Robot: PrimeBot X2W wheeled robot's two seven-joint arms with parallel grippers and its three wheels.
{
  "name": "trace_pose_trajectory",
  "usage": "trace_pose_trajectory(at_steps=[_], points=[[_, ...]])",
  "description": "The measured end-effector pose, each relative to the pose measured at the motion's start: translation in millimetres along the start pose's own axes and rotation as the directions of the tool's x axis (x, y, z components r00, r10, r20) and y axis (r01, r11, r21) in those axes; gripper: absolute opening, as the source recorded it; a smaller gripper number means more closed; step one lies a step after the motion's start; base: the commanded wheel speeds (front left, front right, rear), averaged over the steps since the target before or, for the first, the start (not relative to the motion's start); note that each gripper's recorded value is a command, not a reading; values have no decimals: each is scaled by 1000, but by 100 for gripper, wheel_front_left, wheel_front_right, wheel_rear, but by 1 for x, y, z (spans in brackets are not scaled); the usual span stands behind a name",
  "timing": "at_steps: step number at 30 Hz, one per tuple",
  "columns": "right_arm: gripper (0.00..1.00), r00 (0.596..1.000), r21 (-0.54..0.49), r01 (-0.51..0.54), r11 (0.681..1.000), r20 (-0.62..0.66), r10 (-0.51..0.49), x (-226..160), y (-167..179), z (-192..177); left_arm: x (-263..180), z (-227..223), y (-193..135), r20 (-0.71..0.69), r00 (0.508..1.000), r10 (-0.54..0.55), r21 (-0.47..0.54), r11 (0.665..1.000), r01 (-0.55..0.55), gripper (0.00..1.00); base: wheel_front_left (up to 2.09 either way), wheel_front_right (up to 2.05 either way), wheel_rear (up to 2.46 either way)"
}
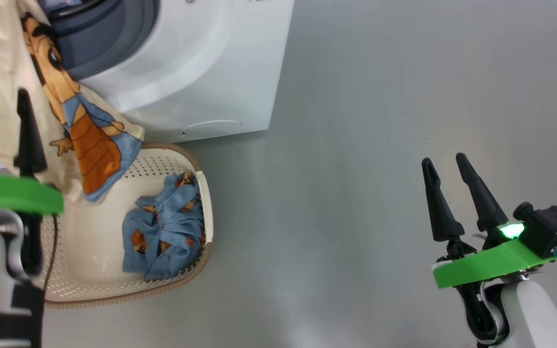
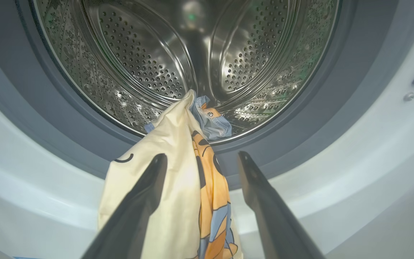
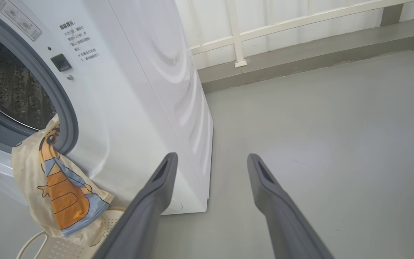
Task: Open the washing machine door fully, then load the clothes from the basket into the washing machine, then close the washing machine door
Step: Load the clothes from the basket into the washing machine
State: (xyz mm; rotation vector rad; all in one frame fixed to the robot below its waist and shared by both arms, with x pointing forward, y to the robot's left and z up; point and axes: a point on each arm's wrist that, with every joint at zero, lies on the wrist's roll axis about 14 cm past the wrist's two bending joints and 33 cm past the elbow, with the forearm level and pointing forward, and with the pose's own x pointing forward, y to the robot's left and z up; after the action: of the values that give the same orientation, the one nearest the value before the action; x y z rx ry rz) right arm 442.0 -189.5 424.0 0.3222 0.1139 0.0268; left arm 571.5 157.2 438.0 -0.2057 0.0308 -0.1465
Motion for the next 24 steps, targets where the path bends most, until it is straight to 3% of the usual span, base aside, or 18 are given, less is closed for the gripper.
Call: trace_pose_trajectory(at_steps=[24], points=[[100,1000,-7,-16,1000,9,16,-11,4,7,-108,-17,24,-65,991,116,-14,993,-117,100,0,0,0]])
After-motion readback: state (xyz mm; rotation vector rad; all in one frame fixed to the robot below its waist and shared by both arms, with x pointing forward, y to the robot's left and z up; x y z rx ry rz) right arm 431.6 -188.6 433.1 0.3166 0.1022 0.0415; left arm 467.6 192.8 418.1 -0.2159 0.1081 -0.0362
